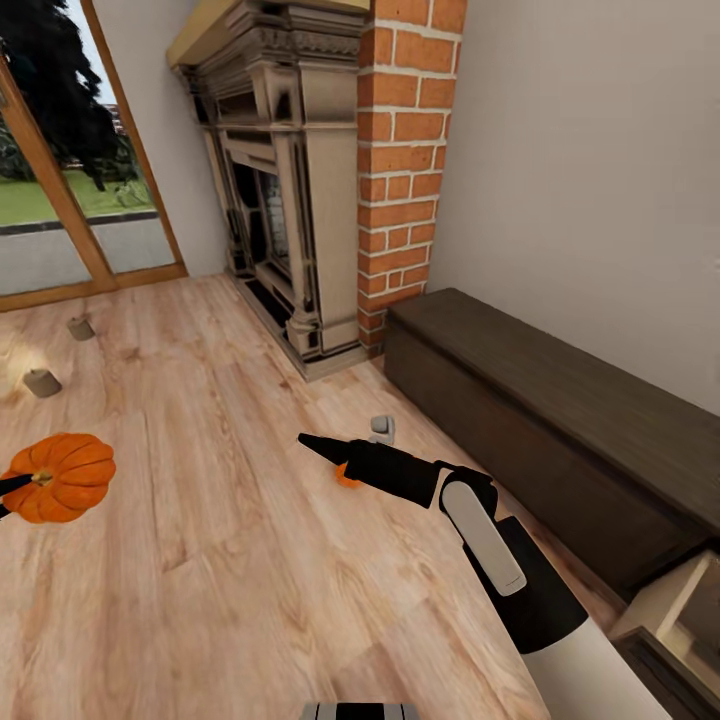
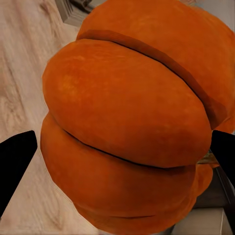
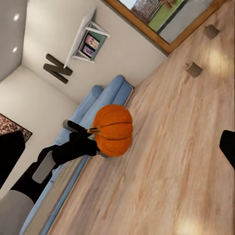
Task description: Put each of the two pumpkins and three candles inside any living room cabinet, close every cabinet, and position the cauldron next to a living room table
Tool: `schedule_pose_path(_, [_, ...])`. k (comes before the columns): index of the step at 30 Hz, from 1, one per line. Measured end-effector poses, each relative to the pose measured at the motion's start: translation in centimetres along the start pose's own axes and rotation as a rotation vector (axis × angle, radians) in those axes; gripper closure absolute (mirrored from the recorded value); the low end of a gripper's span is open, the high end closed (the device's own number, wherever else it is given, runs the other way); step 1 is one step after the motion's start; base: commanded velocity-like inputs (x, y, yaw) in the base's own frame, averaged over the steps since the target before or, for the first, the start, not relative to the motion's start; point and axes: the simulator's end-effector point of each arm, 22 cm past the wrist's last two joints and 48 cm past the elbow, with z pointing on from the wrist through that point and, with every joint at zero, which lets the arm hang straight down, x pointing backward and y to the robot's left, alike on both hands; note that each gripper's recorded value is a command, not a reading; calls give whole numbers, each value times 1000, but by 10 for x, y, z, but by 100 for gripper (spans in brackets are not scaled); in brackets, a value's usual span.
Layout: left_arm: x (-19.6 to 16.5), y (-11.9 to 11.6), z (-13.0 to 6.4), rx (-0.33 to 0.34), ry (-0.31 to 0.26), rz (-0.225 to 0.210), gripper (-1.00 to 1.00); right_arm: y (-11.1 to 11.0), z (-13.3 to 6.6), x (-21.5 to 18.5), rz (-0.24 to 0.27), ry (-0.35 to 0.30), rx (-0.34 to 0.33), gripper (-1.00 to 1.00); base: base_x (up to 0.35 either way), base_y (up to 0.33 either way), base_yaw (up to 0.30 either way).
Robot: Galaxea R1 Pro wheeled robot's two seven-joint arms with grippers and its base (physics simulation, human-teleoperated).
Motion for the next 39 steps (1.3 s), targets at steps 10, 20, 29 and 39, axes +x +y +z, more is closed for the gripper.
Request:
schedule_pose_path(10, [0,0,0,0,0,0,100,0,0,0,1,0,-1,-100,233,240,-275])
schedule_pose_path(20, [0,0,0,-1,0,0,100,0,0,0,-1,-3,-1,-100,187,251,-153])
schedule_pose_path(29, [0,0,0,1,-1,0,100,4,1,-2,-9,-3,-5,-100,139,266,-3])
schedule_pose_path(39, [0,0,0,1,-1,-1,100,1,0,-1,-3,-4,-4,-100,230,84,0])
